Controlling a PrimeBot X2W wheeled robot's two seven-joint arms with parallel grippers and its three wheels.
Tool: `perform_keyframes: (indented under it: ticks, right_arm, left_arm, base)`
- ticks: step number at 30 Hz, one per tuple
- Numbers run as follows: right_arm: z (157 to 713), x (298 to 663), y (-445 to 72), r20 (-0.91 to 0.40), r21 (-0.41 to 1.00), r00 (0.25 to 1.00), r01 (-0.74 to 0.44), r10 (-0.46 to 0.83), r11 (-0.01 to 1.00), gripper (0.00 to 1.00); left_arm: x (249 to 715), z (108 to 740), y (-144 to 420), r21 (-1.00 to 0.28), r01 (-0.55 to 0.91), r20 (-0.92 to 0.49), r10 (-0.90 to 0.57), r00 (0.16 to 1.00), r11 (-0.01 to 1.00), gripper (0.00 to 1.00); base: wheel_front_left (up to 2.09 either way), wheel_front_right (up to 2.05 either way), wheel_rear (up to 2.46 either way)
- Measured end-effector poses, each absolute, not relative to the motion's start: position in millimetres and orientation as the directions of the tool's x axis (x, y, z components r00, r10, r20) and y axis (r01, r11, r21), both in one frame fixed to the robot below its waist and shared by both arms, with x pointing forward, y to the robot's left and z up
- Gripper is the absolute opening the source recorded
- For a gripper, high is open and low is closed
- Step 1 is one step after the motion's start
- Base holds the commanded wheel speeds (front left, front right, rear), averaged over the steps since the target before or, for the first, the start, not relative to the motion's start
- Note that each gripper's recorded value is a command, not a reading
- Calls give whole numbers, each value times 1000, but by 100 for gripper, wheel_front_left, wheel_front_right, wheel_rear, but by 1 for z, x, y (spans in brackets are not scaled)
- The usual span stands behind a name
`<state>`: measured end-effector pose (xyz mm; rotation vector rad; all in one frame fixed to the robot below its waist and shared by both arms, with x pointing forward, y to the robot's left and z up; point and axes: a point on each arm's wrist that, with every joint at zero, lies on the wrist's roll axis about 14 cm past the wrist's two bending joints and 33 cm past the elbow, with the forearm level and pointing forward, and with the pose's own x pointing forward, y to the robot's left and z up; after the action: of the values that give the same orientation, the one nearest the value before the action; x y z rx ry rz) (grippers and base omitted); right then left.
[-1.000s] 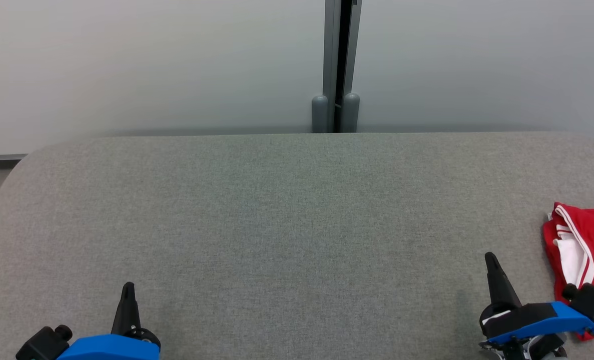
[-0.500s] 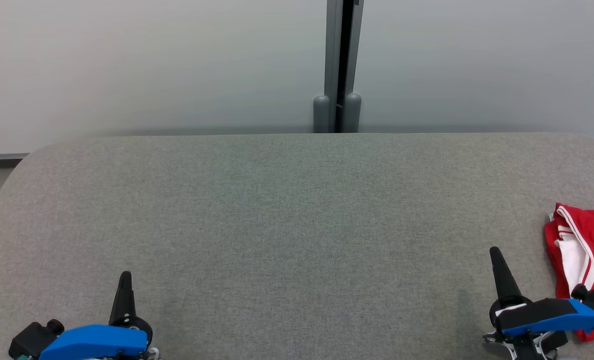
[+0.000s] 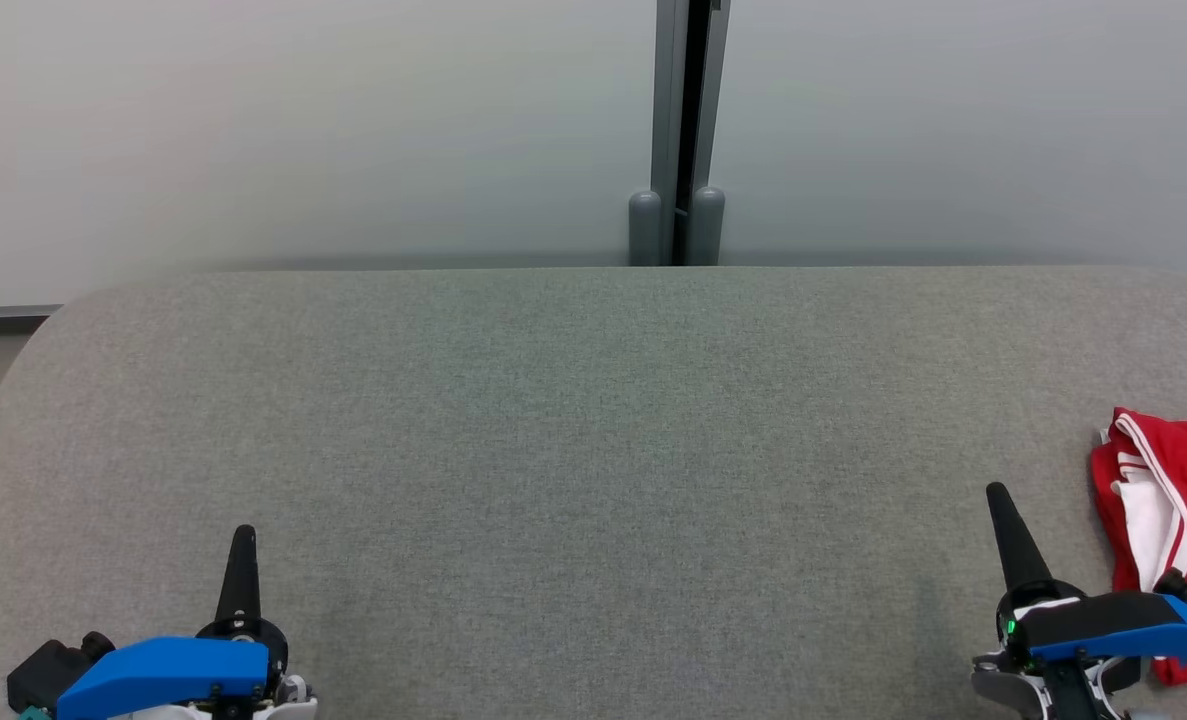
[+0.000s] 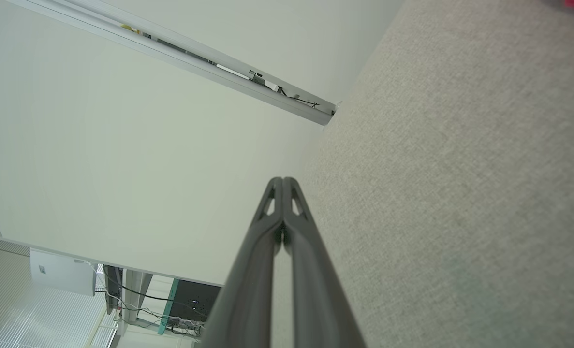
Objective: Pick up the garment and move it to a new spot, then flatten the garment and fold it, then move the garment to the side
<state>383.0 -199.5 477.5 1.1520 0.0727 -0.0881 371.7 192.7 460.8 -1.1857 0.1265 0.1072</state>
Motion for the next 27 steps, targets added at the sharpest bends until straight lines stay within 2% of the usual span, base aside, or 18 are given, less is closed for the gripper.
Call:
perform_keyframes:
  ticks: [27]
  right_arm:
    - [493, 387, -199, -53, 983, 999, 54, -13, 177, 0]
  left_arm:
    - [382, 484, 195, -983, -81, -82, 2, 997, 162, 0]
  base:
    - [0, 0, 0]
